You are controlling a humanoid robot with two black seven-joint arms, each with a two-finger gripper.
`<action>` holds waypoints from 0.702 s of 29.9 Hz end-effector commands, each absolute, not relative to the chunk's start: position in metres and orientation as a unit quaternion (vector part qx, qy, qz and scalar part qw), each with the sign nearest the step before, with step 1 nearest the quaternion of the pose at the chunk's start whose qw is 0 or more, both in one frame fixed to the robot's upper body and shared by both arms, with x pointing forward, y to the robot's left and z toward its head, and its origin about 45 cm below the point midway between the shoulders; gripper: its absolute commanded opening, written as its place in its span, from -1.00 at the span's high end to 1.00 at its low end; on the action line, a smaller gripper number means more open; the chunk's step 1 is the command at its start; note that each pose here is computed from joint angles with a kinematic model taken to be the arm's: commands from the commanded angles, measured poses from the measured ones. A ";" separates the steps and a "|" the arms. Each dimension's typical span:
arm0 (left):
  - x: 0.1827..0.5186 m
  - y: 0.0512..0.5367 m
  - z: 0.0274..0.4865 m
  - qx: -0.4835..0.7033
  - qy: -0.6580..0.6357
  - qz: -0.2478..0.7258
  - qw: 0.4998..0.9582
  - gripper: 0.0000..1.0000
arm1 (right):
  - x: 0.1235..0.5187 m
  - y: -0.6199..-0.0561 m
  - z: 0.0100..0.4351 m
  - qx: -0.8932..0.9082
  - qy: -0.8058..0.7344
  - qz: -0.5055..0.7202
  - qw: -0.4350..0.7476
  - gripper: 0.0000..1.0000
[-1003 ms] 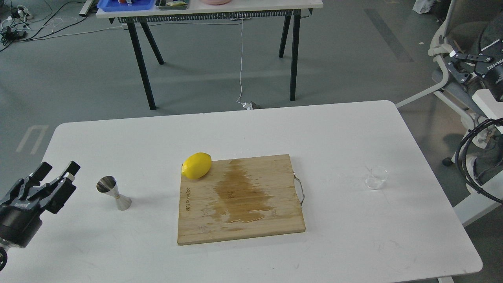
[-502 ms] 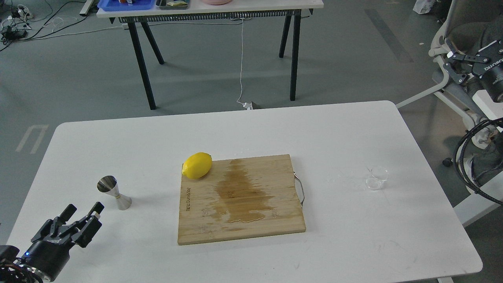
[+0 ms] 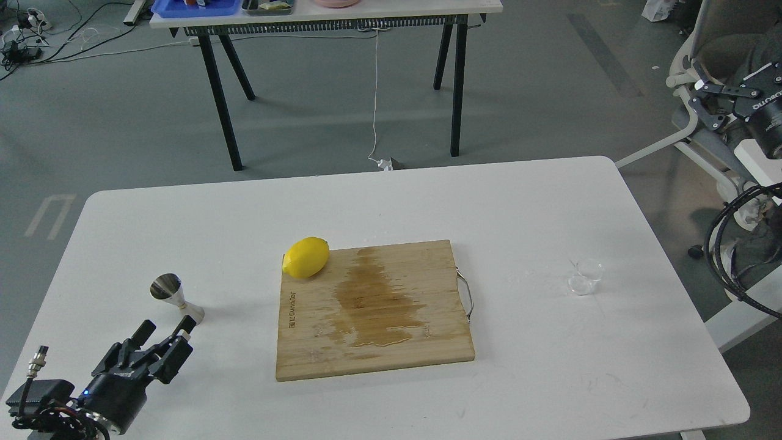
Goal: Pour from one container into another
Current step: 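Close the left hand around the steel jigger on the table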
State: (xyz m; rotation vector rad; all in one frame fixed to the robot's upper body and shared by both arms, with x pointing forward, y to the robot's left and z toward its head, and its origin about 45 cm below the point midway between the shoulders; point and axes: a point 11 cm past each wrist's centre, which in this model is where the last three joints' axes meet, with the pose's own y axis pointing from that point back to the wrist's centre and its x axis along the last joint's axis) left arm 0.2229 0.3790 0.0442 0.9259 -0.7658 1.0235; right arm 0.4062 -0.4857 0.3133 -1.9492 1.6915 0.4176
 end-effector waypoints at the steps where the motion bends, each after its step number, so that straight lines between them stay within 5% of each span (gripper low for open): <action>1: 0.228 0.378 0.041 0.421 -0.346 0.455 0.704 -0.95 | 0.406 -0.486 0.314 -0.720 0.624 0.154 0.261 -0.98; 21: 0.251 0.372 0.029 0.434 -0.349 0.446 0.701 -0.95 | 0.406 -0.485 0.314 -0.720 0.624 0.154 0.262 -0.98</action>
